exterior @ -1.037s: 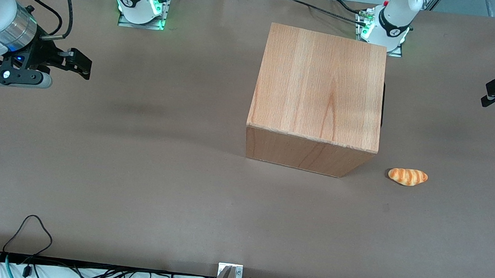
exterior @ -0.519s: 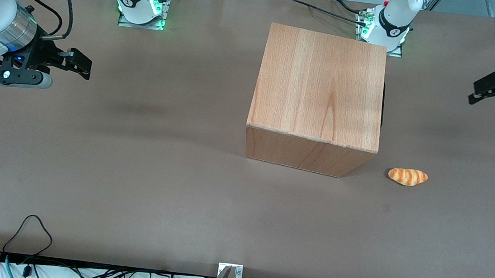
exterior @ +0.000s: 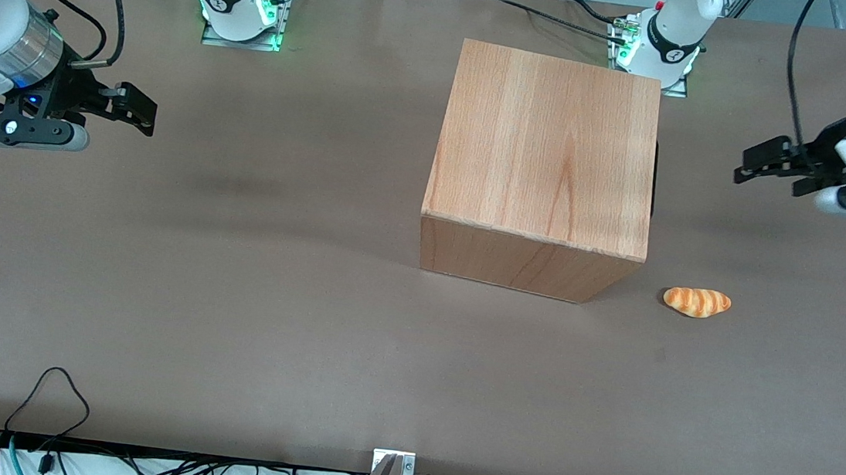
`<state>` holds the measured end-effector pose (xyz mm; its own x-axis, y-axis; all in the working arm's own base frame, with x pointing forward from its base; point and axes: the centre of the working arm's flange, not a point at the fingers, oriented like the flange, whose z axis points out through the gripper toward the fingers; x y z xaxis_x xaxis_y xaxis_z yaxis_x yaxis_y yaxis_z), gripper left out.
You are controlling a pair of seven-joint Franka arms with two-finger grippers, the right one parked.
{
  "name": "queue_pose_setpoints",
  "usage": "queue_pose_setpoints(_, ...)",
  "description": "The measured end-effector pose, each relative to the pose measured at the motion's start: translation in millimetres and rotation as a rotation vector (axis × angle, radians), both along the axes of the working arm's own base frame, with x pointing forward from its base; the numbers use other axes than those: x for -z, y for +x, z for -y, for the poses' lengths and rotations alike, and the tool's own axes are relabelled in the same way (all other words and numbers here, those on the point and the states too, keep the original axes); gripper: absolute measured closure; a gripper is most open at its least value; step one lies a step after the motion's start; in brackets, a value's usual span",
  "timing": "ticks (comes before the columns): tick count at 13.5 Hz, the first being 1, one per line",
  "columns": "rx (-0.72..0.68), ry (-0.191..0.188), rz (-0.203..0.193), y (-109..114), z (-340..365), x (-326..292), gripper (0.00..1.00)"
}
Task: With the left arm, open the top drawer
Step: 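Move the open left gripper toward the black drawer handle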
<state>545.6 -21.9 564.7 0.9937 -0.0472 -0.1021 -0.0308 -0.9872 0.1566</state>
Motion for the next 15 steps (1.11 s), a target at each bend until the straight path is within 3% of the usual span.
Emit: queue_pose_setpoints(15, 0.034, -0.005, -0.07, -14.5, 36.7, 116.6, 0.0)
